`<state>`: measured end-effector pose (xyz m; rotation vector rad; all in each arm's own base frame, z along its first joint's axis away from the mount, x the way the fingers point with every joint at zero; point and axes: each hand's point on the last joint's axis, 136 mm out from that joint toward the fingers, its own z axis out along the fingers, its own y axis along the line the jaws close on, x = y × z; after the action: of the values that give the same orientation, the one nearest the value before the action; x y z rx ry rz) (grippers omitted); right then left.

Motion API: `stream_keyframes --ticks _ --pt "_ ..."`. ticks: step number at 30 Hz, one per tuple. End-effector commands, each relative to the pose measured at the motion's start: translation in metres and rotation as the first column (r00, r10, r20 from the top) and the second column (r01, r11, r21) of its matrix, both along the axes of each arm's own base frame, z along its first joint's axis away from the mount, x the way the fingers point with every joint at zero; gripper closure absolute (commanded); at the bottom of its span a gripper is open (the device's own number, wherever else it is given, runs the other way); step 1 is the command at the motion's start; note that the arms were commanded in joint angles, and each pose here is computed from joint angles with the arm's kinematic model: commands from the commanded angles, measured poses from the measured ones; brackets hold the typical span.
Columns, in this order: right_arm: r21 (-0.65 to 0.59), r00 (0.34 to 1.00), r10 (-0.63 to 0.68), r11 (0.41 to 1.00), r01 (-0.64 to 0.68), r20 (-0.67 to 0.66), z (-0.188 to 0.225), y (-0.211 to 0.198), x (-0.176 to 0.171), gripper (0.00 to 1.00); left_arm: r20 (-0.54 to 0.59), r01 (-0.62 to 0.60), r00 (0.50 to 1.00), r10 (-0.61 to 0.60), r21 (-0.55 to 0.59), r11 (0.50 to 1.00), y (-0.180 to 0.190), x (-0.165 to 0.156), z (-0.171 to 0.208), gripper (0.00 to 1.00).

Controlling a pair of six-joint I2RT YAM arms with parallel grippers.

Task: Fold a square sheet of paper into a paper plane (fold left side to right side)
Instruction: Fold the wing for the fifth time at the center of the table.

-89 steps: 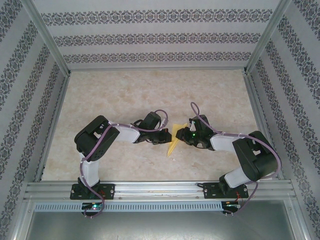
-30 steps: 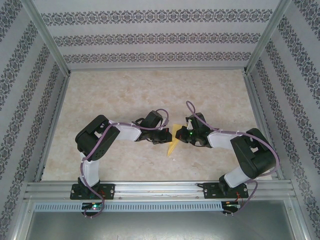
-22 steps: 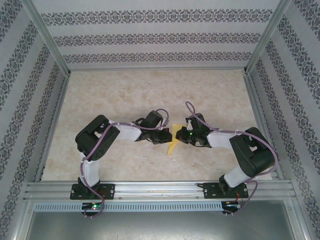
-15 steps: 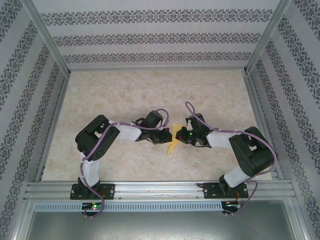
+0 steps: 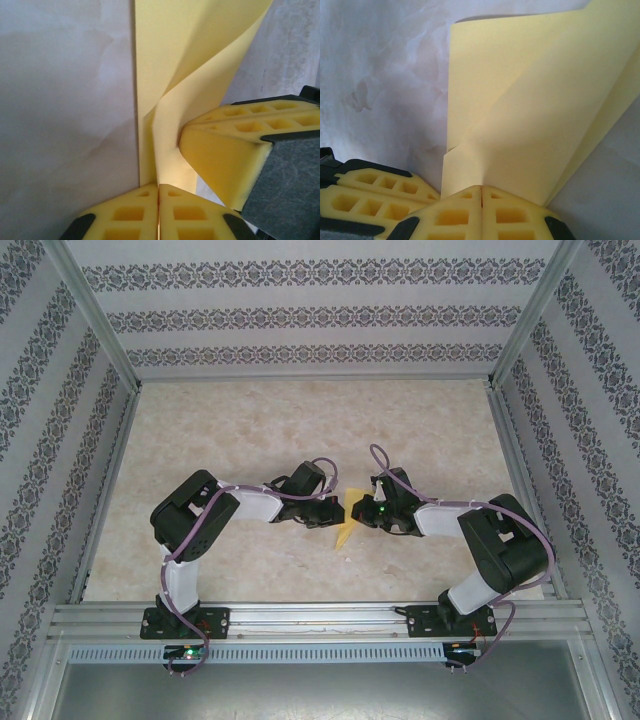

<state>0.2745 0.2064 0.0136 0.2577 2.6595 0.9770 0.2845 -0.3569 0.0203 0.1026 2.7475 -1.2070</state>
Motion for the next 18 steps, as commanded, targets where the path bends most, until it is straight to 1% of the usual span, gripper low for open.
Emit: stream_keyframes --ticks 1,6,11,15,18 --pt "-0.134 0.989 -0.003 0.991 -0.017 -0.149 -0.042 -0.025 -0.039 1.00 0.020 -0.043 0.999 0.040 0.137 0.990 0.020 -0.002 -0.027 0.86" --pt "-0.130 0.989 0.002 0.991 -0.022 -0.147 -0.041 -0.023 -0.039 1.00 0.079 -0.067 0.995 0.057 0.128 0.990 0.028 0.007 0.000 0.76" --pt "-0.127 0.990 0.007 0.992 -0.025 -0.143 -0.039 -0.022 -0.038 1.00 0.142 -0.103 0.986 0.087 0.111 0.988 0.044 0.013 0.032 0.70" --pt "-0.127 0.990 0.010 0.992 -0.028 -0.141 -0.039 -0.022 -0.038 1.00 0.173 -0.118 0.980 0.102 0.086 0.989 0.056 0.013 0.055 0.70" --pt "-0.127 0.990 0.012 0.991 -0.030 -0.140 -0.039 -0.022 -0.038 1.00 0.176 -0.092 0.981 0.080 0.059 0.994 0.056 0.007 0.067 0.75"
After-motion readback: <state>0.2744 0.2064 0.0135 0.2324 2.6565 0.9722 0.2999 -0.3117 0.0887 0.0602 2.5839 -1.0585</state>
